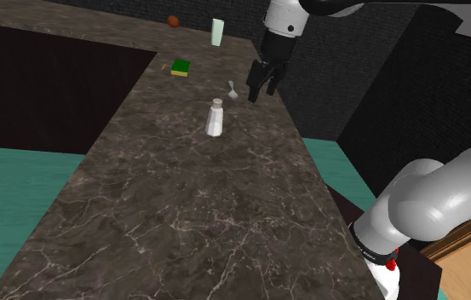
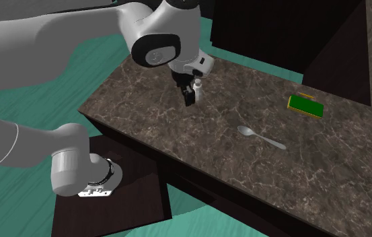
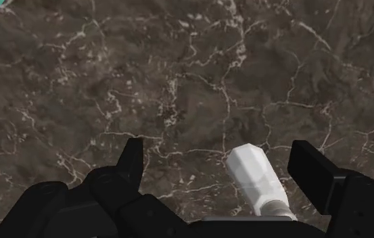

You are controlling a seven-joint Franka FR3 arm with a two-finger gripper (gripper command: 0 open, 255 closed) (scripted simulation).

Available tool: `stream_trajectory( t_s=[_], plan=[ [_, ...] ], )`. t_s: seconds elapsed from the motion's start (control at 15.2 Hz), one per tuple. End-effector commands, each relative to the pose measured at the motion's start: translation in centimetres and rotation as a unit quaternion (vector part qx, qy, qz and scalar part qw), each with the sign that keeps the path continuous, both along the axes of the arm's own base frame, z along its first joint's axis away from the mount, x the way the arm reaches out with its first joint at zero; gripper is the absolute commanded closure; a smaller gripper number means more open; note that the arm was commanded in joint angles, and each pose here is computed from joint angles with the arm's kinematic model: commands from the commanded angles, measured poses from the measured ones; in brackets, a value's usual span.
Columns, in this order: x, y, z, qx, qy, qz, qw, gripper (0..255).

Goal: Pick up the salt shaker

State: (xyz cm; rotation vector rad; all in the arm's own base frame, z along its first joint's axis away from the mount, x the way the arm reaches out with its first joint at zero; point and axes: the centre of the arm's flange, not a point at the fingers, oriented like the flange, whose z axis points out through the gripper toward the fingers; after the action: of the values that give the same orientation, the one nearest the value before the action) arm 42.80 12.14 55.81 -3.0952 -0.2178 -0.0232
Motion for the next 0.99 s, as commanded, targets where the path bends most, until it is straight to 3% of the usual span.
stream_trajectory(
  t_s=[0.0,0.4,0.92],
  plan=[
    [2.0,1.7,-0.3,0.006,0.002,-0.001,1.0000,0],
    [7.3,7.1,-0.8,0.024,0.008,-0.004,0.9997,0],
    [7.6,7.3,-4.9,0.025,0.009,-0.004,0.9996,0]
  ],
)
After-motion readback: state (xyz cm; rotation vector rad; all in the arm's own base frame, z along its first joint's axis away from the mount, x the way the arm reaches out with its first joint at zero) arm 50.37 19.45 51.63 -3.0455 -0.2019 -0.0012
